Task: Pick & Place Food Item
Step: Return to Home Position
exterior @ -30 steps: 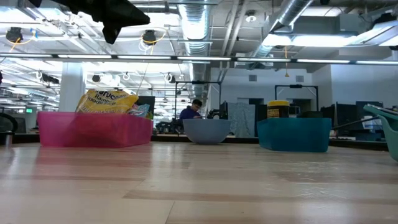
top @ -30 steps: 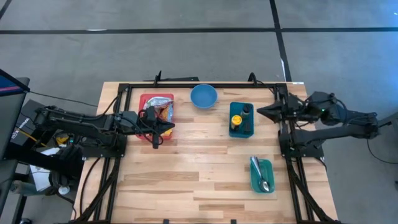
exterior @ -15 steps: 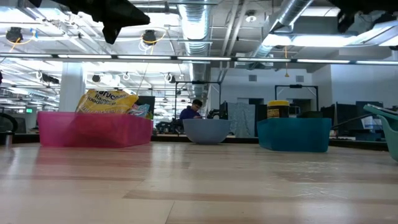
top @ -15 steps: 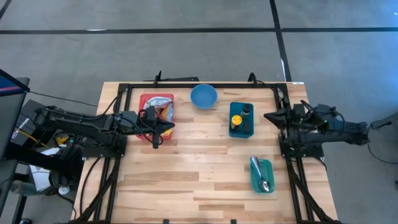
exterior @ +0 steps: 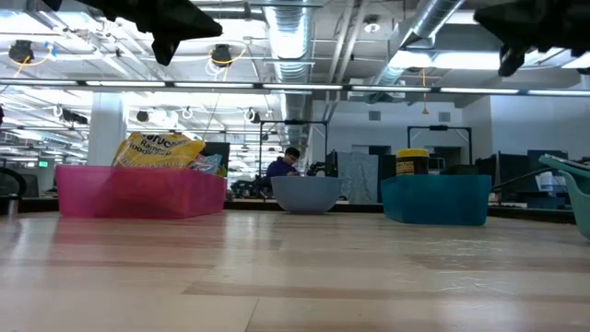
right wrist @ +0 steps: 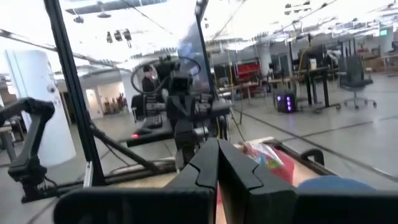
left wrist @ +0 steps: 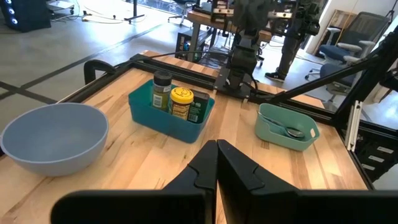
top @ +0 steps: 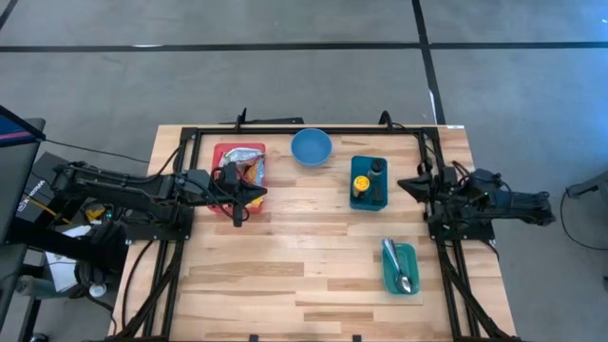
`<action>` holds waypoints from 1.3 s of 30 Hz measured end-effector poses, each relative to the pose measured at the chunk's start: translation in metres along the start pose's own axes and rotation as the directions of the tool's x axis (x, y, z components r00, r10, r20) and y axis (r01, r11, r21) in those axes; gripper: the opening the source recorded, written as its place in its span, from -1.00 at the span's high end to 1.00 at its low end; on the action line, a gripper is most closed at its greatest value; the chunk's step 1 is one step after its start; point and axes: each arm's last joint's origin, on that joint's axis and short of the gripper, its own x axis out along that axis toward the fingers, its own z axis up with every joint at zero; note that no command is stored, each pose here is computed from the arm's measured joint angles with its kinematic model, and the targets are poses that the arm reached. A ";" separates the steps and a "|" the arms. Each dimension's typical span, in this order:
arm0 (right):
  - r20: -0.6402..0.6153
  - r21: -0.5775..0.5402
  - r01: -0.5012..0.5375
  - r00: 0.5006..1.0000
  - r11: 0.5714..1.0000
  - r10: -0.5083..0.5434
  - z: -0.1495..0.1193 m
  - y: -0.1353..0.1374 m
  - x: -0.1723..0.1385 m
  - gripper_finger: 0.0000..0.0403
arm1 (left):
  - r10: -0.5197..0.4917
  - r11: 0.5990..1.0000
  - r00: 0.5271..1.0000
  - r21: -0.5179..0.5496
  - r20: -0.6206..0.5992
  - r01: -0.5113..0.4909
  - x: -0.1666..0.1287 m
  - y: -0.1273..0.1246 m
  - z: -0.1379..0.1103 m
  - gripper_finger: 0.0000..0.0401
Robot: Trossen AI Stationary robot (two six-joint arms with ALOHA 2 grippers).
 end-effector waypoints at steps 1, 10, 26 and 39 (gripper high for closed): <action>0.004 0.001 -0.001 1.000 1.000 0.001 -0.001 0.000 0.000 1.00 | 0.000 1.000 1.000 0.000 0.000 0.000 0.000 0.000 0.000 0.99; 0.020 0.018 -0.004 1.000 1.000 0.004 -0.027 -0.003 0.005 1.00 | 0.000 1.000 1.000 0.000 -0.001 0.000 0.000 0.000 0.000 0.99; -0.024 0.015 0.004 1.000 1.000 -0.003 -0.056 -0.008 0.007 1.00 | -0.001 1.000 1.000 0.000 -0.001 0.001 0.000 0.000 0.000 0.99; -0.196 -0.073 0.016 0.980 0.997 -0.030 -0.073 -0.010 0.006 1.00 | -0.020 1.000 0.998 0.008 0.064 0.020 -0.014 0.002 0.009 0.99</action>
